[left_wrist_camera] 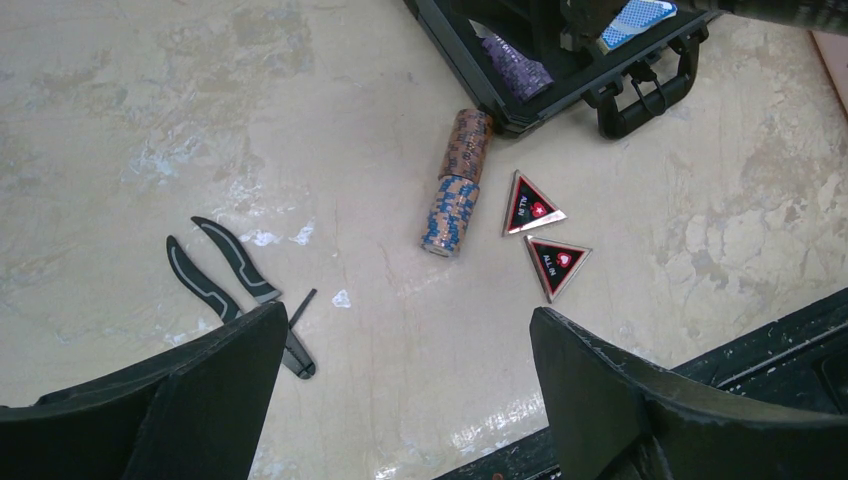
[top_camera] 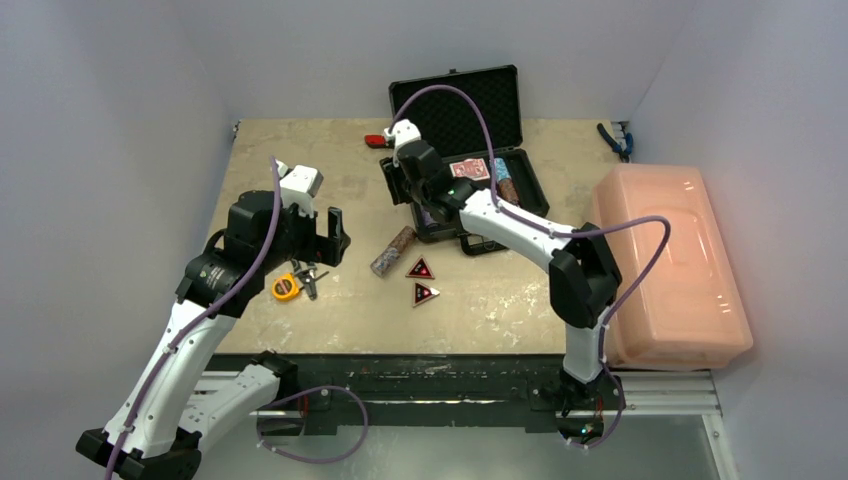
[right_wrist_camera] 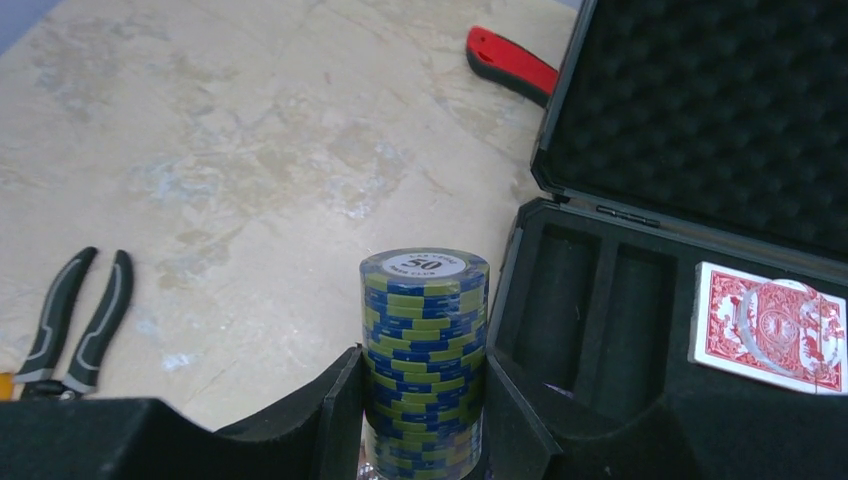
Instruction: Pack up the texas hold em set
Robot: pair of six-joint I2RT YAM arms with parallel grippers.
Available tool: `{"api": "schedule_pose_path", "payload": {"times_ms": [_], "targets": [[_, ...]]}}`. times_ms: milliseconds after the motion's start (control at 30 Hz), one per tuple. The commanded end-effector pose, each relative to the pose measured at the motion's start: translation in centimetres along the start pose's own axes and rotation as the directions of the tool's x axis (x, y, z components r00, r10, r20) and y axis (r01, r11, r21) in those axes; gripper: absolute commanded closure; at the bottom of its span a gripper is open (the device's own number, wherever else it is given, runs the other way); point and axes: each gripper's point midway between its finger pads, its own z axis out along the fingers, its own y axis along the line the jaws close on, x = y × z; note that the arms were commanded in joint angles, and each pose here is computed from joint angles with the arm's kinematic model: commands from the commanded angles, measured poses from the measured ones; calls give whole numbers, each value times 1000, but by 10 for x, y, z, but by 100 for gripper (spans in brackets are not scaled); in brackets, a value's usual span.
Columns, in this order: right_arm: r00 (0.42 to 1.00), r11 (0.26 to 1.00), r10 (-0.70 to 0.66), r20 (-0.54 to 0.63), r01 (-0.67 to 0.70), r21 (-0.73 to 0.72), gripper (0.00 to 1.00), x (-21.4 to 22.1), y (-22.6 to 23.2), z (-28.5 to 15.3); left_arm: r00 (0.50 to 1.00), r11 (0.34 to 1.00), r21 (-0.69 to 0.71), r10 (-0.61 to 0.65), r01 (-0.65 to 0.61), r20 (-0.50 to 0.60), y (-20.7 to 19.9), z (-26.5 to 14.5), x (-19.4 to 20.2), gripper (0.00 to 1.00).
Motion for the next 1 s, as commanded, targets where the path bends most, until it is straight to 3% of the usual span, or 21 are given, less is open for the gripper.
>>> {"api": "schedule_pose_path", "payload": {"times_ms": [0,433,967], "targets": [[998,998,52,45,-54,26,100,-45,-17,5,999,1000,-13,13,-13,38,3,-1,-8,9],[990,991,83,-113,-70,111,100,-15,-59,73,999,1000,-14,19,-18,29,4,2,-7,11],[966,978,142,-218,-104,179,100,33,-85,99,1000,1000,-15,23,-22,17,4,4,-5,12]]}}
